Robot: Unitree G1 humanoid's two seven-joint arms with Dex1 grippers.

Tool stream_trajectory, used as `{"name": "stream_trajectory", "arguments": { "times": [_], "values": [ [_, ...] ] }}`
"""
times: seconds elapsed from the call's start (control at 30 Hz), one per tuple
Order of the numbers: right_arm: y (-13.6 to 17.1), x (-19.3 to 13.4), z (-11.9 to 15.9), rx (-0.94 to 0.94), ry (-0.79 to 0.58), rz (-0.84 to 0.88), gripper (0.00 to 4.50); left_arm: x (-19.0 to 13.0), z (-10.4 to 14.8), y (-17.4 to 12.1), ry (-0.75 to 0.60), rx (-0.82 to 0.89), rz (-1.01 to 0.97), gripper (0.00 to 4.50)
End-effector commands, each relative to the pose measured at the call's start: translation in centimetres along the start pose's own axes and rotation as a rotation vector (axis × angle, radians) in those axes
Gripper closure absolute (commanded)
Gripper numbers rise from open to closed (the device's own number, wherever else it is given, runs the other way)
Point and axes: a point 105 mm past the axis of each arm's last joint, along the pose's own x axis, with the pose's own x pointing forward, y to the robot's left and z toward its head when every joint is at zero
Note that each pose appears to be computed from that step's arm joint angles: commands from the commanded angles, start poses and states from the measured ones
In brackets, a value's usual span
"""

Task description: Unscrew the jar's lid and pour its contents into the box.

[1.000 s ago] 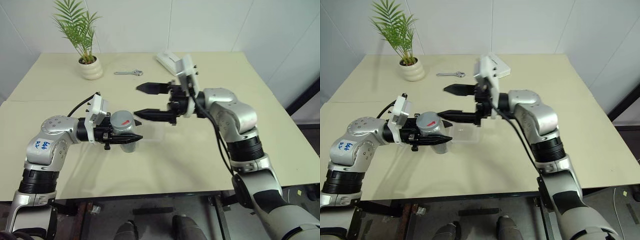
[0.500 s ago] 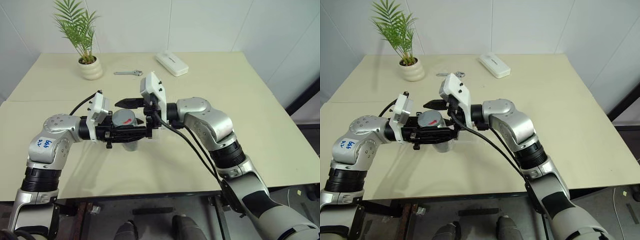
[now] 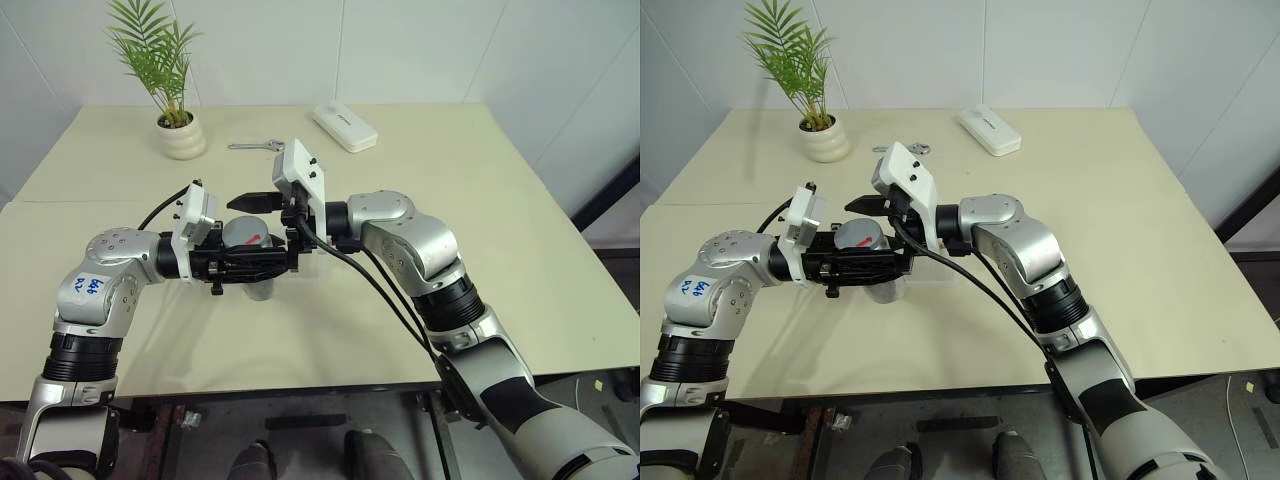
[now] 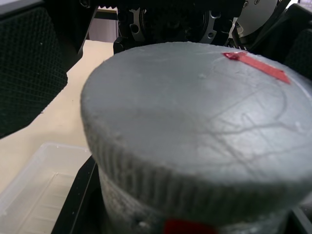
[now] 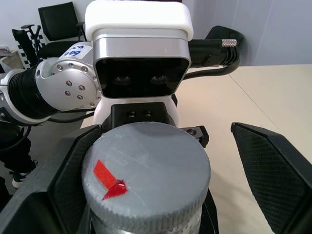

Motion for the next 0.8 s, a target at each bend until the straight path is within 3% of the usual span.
{"name": "stream_trajectory", "arguments": {
  "times": [0.03, 0.27, 0.63, 0.8],
  "values": [
    [-1.7, -1.8, 1.8, -0.058, -0.049, -0.085, 0.05, 0.2, 0.9, -0.5, -0.011, 0.051, -0.03, 2.47],
    [-3.3, -4.6, 1.3, -0.044, -0.025, -0.156, 0.05, 0.0, 0.9, -0.5, -0.005, 0.052, -0.026, 2.47],
    [-5.8, -12.5, 1.1, -0.002, 0.012, -0.321, 0.05, -0.3, 0.7, -0.6, 0.004, 0.051, -0.026, 2.47],
    [-5.7, -13.8, 1.2, -0.011, 0.029, -0.325, 0.05, -0.3, 0.7, -0.6, 0.006, 0.046, -0.025, 2.47]
  ]
}}
